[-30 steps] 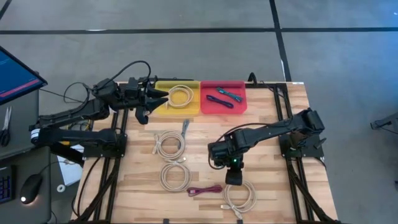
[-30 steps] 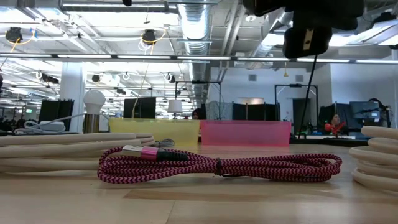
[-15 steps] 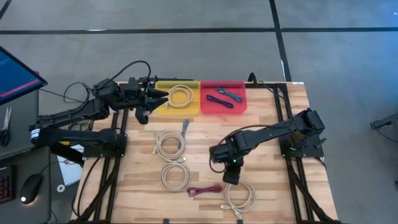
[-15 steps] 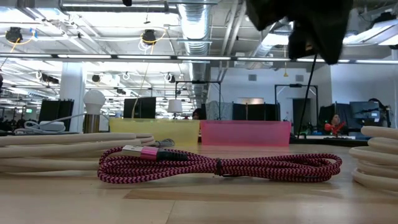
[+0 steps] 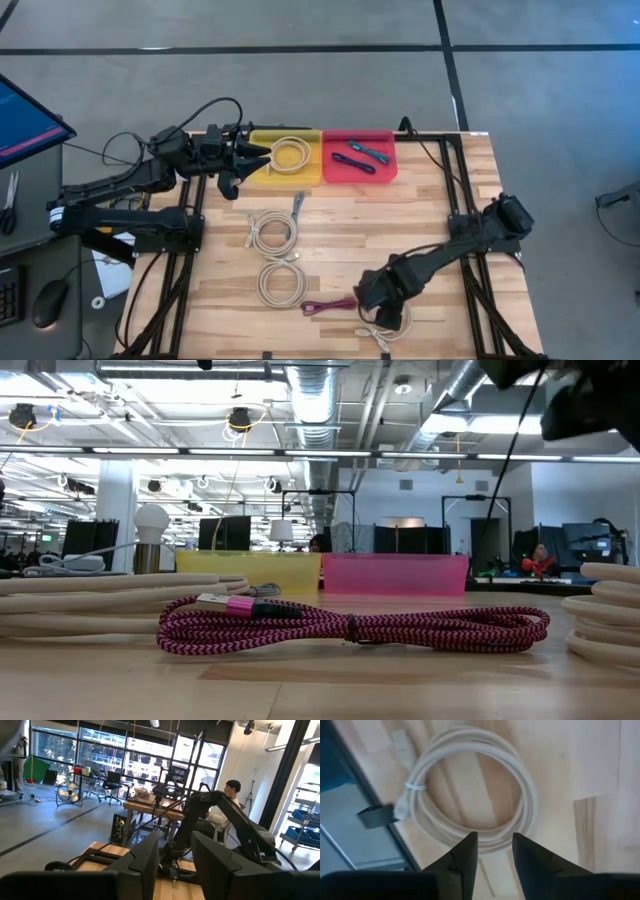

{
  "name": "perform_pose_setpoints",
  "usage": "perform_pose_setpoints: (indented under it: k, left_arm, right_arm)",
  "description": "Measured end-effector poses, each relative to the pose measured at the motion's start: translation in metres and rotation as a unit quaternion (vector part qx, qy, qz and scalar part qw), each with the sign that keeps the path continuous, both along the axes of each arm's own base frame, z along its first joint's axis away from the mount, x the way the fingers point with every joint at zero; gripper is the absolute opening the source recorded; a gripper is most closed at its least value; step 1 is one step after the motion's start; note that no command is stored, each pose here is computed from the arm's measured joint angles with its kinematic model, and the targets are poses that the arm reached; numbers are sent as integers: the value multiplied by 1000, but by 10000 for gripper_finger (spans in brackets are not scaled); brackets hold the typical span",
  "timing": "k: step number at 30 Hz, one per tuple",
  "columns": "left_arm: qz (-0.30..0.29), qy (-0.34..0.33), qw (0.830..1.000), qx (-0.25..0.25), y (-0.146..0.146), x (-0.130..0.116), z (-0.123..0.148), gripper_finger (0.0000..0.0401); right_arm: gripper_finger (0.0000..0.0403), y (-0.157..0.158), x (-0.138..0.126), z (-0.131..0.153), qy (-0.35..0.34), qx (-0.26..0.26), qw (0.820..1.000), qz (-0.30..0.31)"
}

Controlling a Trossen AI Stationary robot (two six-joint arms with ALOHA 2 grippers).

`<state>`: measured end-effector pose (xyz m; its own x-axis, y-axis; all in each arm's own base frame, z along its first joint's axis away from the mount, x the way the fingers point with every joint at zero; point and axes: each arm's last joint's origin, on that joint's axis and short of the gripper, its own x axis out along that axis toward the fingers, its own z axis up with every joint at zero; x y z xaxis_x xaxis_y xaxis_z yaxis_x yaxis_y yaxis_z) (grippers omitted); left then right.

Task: Pick & Place USB Port
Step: Put the large white charger cable into the yellow bin

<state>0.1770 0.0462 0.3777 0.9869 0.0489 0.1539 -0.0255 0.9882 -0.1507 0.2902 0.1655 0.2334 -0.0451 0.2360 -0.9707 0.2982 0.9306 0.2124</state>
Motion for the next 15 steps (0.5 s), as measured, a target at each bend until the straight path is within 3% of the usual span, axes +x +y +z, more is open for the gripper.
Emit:
perform_pose_setpoints:
  k: [6, 15]
  left_arm:
    - [0, 0, 1000, 0, 0, 0, 0, 117]
    - [0, 0, 1000, 0, 0, 0, 0, 117]
  right_arm:
    - [148, 3, -13, -20, 28, -39, 998, -28]
    - [178, 8, -17, -50, 1, -15, 999, -49]
